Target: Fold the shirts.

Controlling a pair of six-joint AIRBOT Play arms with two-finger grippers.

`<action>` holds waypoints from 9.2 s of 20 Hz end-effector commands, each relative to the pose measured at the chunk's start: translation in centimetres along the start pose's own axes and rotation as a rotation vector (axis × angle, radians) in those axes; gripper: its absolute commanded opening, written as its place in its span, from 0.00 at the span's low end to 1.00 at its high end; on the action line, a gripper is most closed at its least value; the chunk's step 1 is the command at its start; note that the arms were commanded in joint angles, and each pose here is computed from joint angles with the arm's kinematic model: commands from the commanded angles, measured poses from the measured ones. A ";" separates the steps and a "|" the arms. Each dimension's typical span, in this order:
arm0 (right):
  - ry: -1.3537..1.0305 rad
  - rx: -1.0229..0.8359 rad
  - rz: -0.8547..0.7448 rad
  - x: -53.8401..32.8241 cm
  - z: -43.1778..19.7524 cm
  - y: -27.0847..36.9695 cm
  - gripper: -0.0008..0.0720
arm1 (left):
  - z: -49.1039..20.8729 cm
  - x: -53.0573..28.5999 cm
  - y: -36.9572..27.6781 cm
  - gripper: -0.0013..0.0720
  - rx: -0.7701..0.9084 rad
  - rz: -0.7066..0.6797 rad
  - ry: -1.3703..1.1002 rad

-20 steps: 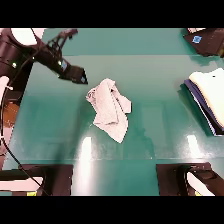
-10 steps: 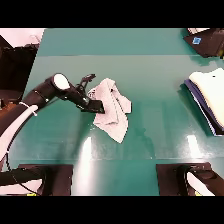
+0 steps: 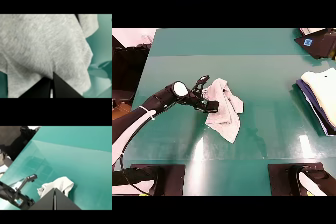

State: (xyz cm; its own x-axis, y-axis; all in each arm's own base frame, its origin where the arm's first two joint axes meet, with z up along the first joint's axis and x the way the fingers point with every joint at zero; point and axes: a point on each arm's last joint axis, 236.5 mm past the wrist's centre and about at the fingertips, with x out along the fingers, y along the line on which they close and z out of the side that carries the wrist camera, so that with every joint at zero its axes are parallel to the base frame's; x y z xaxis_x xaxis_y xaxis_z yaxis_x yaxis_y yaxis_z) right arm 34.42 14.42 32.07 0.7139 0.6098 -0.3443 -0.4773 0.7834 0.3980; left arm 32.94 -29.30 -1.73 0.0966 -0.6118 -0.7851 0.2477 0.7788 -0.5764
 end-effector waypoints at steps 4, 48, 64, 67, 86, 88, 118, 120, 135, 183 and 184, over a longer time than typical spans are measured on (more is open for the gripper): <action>0.301 0.105 0.025 4.1 -8.4 -2.7 0.04 | 3.8 -14.8 1.0 0.05 0.266 0.203 -0.128; -0.323 -0.398 -0.202 -13.7 12.4 6.4 0.03 | -0.4 -54.1 -16.6 0.05 0.618 0.411 -1.090; 0.524 -0.013 -0.333 7.2 -6.8 -14.9 0.03 | 3.2 -20.7 6.2 0.05 0.282 0.391 -0.110; 0.568 0.049 -0.356 13.3 -9.7 -19.2 0.03 | 6.7 -15.5 10.2 0.05 0.255 0.403 -0.104; 0.604 0.238 -0.045 12.1 -8.9 -14.6 0.51 | 1.9 -18.7 23.7 0.54 -0.307 0.173 -0.074; 0.601 0.246 -0.049 11.4 -9.6 -14.0 0.51 | -1.7 -16.6 25.1 0.54 -0.358 0.141 -0.006; 0.739 0.620 -0.329 0.3 -28.1 -17.5 0.51 | -3.6 -16.4 22.5 0.04 -0.300 0.153 -0.180; 0.751 0.744 -0.374 -1.0 -32.7 -17.7 0.51 | -3.4 -16.8 22.0 0.04 -0.289 0.155 -0.193; 0.733 0.883 -0.394 0.2 -40.9 -15.6 0.51 | -1.8 -12.7 17.4 0.05 -0.142 0.163 -0.147; 0.702 0.437 -0.528 2.9 -14.4 -27.8 0.03 | 9.6 -20.2 15.1 0.05 -0.047 0.189 -0.300; 0.649 0.417 -0.540 4.7 -14.3 -29.4 0.03 | 11.5 -19.6 16.2 0.05 -0.049 0.186 -0.356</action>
State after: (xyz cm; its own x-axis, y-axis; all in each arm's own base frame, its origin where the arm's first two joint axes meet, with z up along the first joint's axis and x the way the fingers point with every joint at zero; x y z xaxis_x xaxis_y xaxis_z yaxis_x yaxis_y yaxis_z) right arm 40.65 -3.68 12.00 0.2738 0.2266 -0.9347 0.1274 0.9548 0.2687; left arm 41.81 -6.30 11.56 0.4352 -0.4411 -0.7849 0.1553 0.8955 -0.4171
